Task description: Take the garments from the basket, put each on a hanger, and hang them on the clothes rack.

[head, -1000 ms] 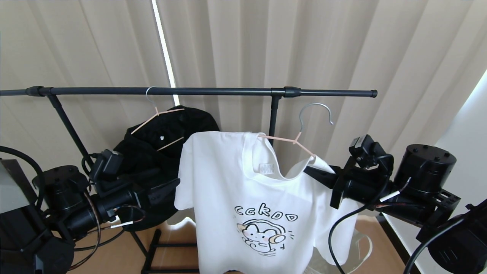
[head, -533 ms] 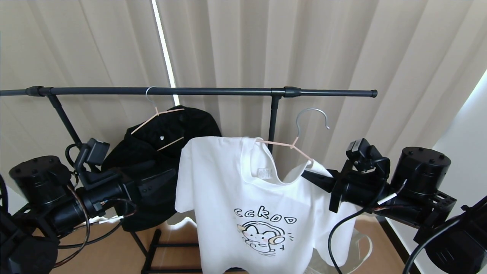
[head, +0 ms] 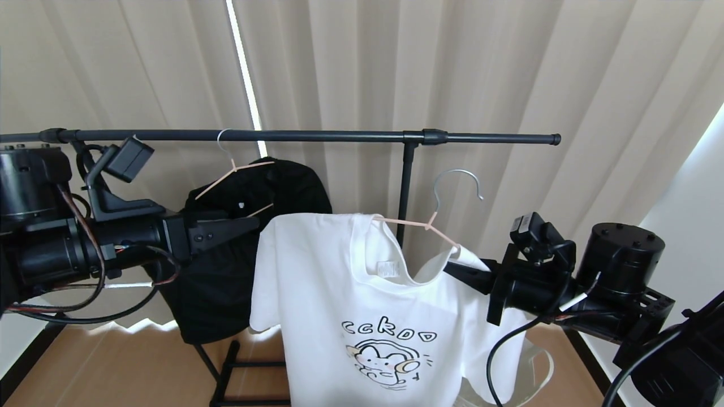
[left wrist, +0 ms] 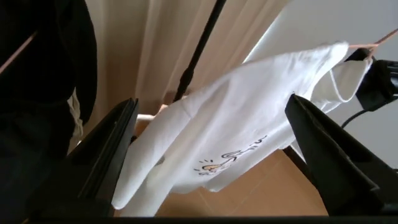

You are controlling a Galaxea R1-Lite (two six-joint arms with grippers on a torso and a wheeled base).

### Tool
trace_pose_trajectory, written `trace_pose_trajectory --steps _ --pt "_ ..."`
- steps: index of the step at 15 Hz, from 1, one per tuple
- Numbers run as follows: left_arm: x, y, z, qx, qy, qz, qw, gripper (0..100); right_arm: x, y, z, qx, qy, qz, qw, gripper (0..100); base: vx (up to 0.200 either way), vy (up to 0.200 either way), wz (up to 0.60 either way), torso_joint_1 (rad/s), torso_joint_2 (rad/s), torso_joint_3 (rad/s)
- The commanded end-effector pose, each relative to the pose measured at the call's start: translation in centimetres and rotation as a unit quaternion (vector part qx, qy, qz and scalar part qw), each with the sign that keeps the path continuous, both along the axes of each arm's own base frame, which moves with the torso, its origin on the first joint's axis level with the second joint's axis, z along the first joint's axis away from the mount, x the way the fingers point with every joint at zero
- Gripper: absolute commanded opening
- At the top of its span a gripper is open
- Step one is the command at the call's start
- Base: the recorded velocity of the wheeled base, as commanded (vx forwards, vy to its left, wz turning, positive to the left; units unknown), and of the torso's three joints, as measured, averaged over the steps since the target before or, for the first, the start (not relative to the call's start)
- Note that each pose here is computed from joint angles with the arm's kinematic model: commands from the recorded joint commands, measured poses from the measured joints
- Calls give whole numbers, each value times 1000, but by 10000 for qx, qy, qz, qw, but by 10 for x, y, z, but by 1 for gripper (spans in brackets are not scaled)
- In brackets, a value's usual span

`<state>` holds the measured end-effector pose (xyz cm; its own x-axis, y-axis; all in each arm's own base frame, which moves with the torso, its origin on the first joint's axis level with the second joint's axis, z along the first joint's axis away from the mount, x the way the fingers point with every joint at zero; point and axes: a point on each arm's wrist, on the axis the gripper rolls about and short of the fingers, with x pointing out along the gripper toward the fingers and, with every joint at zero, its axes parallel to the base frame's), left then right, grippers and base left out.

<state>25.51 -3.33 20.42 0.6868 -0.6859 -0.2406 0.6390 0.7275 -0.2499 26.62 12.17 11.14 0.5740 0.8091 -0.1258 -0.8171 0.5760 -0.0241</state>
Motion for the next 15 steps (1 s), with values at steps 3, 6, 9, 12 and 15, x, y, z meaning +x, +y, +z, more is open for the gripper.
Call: trace_pose_trajectory --steps 3,6,9,12,15 --pt "-13 -40 44 1009 -382 -846 9906 100 -9 11 -3 -29 64 265 9996 0 0 0 0 0 0 0" --pt "-2 -58 45 1329 -617 -1042 9837 100 -15 18 -6 -62 120 427 9990 0 0 0 0 0 0 0" --pt "9 -65 32 1875 -777 -1419 9689 100 -23 25 -8 -126 130 605 9980 0 0 0 0 0 0 0" --pt "12 -74 25 2289 -1044 -1832 9503 100 -26 26 -10 -147 157 652 9976 0 0 0 0 0 0 0" --pt "9 -83 26 2202 -1070 -2210 9441 100 -27 28 -10 -190 99 702 9973 0 0 0 0 0 0 0"
